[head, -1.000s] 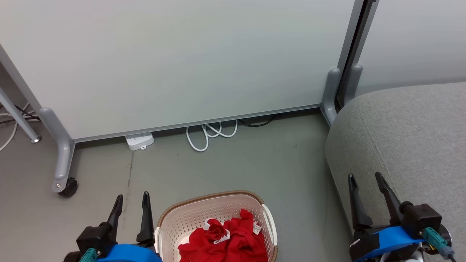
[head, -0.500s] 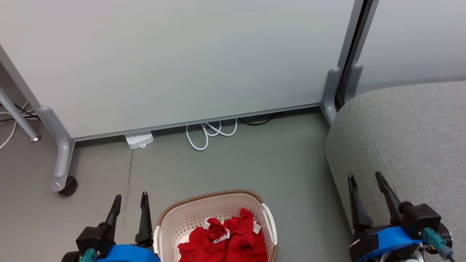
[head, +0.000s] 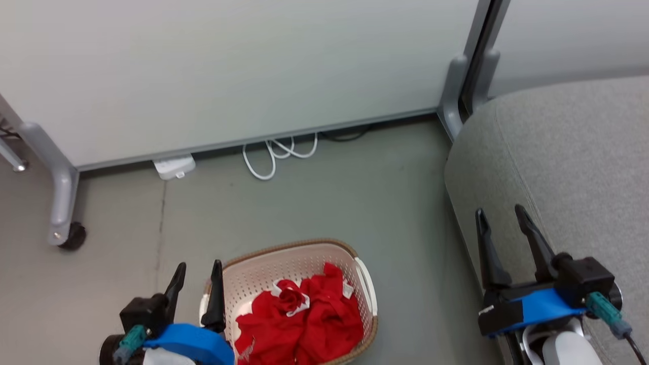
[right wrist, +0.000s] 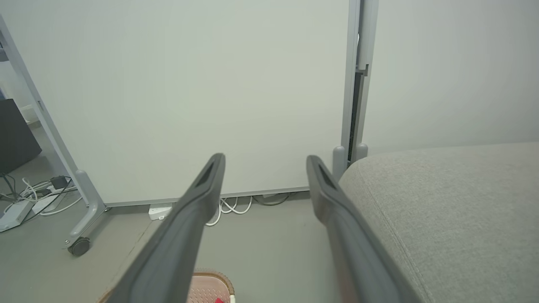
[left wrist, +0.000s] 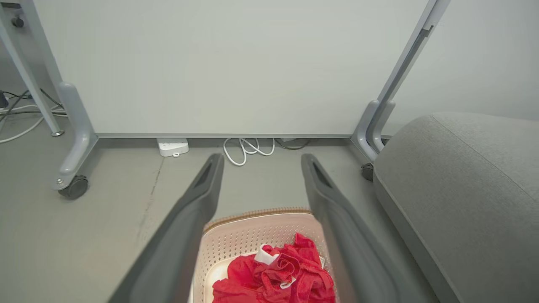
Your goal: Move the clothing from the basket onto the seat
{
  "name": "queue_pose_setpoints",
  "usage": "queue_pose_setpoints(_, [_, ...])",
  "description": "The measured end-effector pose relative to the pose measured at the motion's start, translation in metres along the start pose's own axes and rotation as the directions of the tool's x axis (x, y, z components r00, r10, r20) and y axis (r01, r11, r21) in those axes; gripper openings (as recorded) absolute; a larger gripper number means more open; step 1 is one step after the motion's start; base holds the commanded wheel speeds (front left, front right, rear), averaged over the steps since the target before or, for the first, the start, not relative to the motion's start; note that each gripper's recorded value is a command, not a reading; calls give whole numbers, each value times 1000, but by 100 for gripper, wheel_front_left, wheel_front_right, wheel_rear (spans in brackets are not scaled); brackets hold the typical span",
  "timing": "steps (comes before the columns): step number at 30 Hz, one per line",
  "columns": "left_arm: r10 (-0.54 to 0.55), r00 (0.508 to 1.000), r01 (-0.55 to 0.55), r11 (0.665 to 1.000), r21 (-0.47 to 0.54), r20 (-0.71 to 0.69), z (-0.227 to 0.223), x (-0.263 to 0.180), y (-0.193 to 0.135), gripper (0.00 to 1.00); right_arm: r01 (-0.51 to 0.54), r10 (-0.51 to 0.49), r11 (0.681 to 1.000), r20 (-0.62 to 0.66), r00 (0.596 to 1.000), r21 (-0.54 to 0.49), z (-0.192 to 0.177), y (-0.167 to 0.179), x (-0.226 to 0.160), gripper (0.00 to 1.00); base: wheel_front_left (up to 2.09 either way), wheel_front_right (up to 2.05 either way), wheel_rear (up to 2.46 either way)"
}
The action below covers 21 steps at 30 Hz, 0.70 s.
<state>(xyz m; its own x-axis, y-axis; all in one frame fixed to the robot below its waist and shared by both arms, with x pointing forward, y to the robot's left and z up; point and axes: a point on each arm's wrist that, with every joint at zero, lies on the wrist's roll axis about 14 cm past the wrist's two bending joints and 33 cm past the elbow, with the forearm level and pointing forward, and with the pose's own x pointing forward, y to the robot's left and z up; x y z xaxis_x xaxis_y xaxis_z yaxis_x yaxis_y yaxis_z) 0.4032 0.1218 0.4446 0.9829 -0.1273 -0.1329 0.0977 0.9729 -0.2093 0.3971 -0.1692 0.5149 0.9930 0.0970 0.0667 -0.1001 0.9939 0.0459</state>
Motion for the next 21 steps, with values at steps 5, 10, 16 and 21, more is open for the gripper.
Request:
queue_pose_setpoints(5, [-31,985,28,999,-25,-170,-42,27,-4,100,10,-10,1000,-10,1000,17,-12,-6,17,100,0,0,0])
queue_pose_setpoints(10, [-73,930,71,997,-18,-361,-94,49,-8,100,36,-34,999,-39,999,37,-31,-17,32,100,0,0,0])
queue_pose_setpoints(16, [-117,828,136,991,-6,-549,-157,68,-20,100,74,-68,996,-112,991,48,-65,-32,41,100,0,0,0])
queue_pose_setpoints(21, [-96,739,149,989,22,-667,-205,76,-19,100,97,-86,994,-166,982,57,-87,-41,43,100,0,0,0])
